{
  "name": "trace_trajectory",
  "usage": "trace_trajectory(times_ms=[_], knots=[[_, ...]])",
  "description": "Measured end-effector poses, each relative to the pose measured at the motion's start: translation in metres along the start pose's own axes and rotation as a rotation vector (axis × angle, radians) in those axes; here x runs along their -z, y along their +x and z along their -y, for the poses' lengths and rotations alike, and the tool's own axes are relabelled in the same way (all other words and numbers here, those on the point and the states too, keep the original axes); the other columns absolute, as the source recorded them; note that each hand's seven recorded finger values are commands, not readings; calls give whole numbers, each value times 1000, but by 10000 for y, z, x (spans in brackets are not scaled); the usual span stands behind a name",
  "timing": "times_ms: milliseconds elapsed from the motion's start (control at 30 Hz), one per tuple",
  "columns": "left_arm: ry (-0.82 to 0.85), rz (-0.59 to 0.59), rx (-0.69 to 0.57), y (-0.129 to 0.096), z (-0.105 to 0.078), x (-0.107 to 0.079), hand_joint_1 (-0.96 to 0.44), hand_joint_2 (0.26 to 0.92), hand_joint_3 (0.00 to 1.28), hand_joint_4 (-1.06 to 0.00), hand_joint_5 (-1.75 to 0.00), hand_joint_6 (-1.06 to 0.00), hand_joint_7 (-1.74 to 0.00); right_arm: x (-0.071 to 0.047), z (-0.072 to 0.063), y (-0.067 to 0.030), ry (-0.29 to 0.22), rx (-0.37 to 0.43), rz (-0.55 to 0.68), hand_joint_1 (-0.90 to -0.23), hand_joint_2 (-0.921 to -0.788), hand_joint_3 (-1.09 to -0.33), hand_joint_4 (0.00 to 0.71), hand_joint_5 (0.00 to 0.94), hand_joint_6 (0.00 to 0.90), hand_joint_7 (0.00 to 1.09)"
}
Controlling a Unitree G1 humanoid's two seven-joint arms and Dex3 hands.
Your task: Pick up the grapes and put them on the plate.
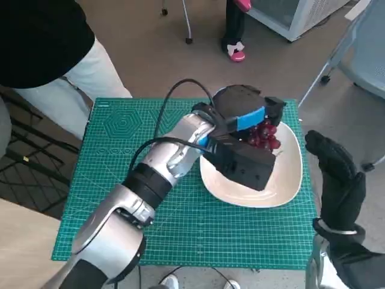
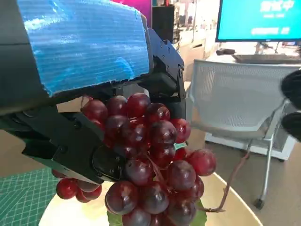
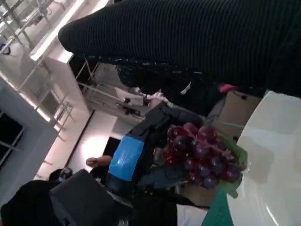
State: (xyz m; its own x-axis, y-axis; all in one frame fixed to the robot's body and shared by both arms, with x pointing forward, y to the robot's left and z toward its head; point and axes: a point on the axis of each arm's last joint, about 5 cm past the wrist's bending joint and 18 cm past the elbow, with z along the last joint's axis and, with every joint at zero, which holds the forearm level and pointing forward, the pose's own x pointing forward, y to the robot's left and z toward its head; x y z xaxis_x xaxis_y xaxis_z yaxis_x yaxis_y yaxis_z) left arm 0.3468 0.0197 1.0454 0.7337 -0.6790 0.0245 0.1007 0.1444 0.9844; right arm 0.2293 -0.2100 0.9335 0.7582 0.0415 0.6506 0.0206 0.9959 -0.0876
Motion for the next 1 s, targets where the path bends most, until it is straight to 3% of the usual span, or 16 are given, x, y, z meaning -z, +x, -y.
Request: trace_trajectory(times_ms=[67,200,300,600,800,1000], knots=[[-7,-7,7,3,14,5,-26,902,135,-555,-1130,-516,-1070,1,-3,0,1,5,0,-595,-921,-851,446,1,190,247],[-34,-22,21,8,52,17,-208,865,45,-484,-383,-430,-360,4,-13,-1,3,11,1,-594,-921,-854,445,0,192,242],[-52,-34,27,9,80,27,-333,869,22,-370,-128,-368,-130,8,-24,-1,6,13,0,-593,-921,-855,445,0,193,239],[0,-74,-38,-12,160,86,-593,917,105,-157,-5,-242,-4,25,-69,16,20,10,-2,-595,-921,-856,444,0,197,231],[5,-106,-78,-64,244,178,-695,921,291,-119,0,-227,0,38,-112,41,35,1,0,-599,-921,-854,445,1,198,226],[-10,-136,-77,-132,317,278,-717,921,378,-114,-1,-226,-2,44,-137,45,42,-7,-2,-602,-921,-852,445,0,198,222]])
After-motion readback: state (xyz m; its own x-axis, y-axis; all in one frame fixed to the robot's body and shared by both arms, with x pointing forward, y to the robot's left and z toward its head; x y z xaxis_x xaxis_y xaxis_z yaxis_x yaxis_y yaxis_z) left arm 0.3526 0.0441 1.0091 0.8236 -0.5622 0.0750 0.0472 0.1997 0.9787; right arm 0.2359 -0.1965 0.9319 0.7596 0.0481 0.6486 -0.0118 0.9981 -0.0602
